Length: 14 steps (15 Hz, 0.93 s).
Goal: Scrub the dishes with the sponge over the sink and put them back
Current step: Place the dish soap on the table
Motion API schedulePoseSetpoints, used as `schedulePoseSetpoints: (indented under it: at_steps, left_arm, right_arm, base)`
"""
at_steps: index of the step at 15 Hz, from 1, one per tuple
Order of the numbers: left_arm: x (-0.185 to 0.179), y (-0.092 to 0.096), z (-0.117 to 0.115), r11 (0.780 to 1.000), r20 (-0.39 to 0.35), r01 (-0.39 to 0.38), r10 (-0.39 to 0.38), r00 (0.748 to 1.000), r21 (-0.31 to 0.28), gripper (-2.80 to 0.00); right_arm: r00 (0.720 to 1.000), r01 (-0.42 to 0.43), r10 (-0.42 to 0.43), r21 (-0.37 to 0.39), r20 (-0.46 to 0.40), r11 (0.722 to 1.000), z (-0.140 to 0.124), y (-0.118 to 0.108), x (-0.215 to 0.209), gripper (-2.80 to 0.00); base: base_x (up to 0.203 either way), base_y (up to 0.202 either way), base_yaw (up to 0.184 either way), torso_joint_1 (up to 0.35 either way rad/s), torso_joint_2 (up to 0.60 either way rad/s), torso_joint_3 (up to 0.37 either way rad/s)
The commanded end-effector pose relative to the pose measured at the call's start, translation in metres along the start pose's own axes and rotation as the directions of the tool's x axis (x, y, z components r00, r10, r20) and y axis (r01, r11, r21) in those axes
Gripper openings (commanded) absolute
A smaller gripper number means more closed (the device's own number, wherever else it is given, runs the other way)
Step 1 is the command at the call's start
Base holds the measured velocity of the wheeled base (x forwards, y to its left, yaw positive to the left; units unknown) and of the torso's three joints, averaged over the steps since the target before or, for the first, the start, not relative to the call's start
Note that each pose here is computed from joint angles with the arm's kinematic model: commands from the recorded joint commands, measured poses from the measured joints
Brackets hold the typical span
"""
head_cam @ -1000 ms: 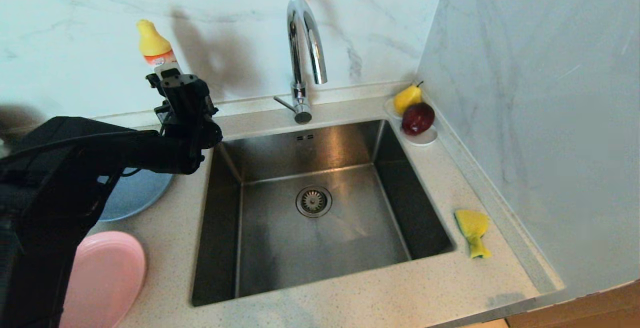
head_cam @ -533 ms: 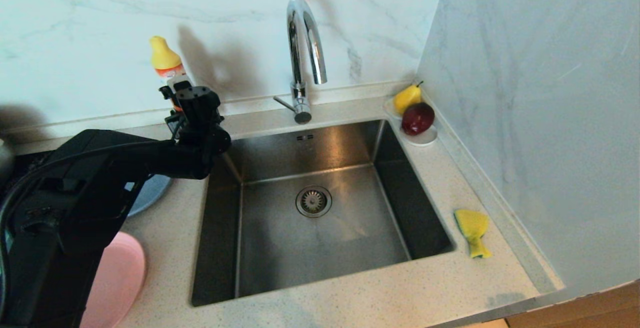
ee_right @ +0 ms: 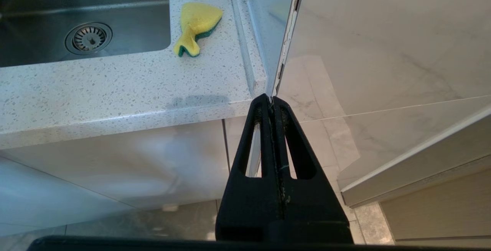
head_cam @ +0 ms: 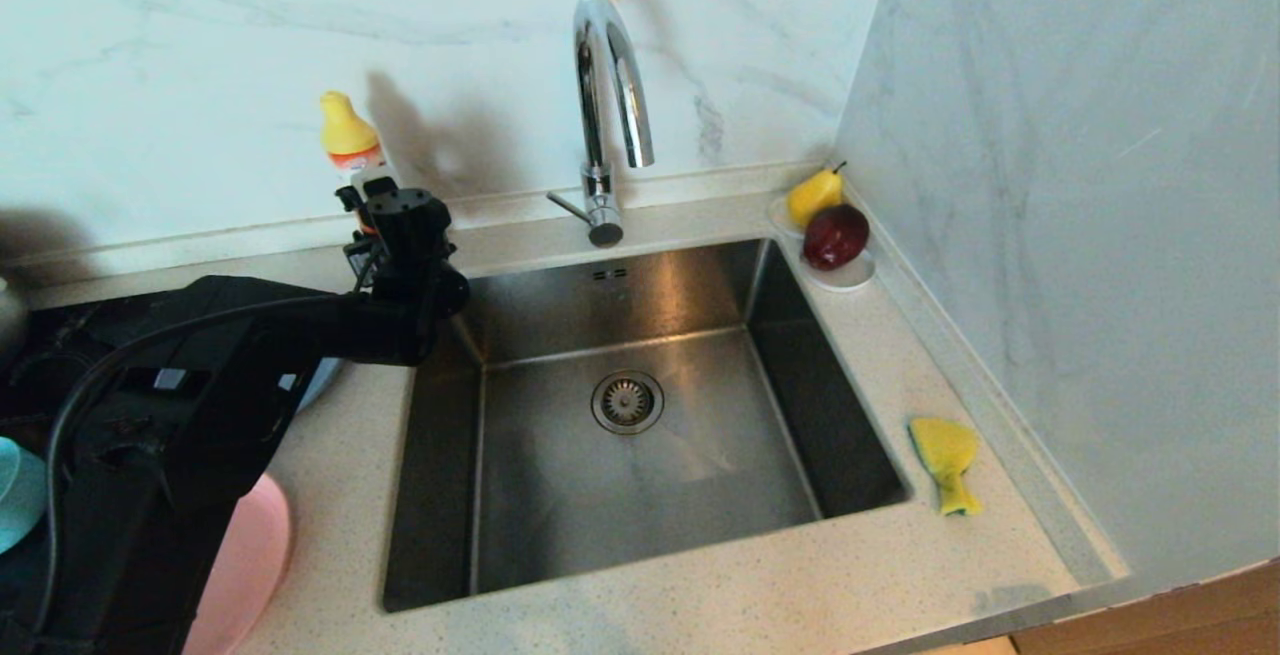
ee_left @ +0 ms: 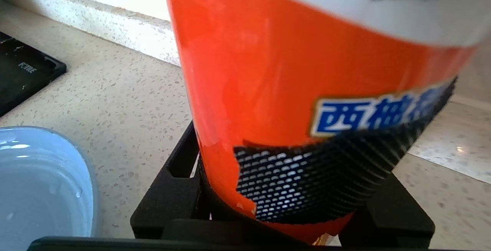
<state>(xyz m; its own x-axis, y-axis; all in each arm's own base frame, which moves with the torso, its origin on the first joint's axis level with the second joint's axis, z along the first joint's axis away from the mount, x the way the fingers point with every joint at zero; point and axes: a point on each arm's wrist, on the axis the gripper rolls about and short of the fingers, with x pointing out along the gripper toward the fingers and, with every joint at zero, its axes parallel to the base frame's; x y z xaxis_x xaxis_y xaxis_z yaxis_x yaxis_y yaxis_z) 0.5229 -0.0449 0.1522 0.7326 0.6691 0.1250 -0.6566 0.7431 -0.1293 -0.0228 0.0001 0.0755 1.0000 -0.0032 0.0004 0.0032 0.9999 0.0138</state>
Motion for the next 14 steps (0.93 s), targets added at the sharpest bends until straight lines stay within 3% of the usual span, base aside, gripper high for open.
schedulePoseSetpoints:
  at_steps: [1,8,14]
  left_arm:
    - [0.002,0.001,-0.002,1.000,0.001,-0.008,0.008,1.000,-0.001,-2.80]
    - [0.005,0.003,-0.003,1.000,0.005,-0.011,0.011,1.000,-0.028,-2.80]
    - [0.005,0.006,0.015,0.992,0.029,-0.031,0.035,0.999,-0.118,-2.80]
  right_arm:
    - [1.000,0.000,0.000,0.000,0.000,1.000,0.000,0.000,0.000,-2.80]
    - [1.000,0.000,0.000,0.000,0.000,1.000,0.000,0.000,0.000,-2.80]
    - [1.000,0.000,0.000,0.000,0.000,1.000,0.000,0.000,0.000,-2.80]
  base:
    - [0.000,0.000,0.000,0.000,0.00,0.000]
    - [0.000,0.000,0.000,0.000,0.00,0.000]
    - [0.000,0.000,0.000,0.000,0.00,0.000]
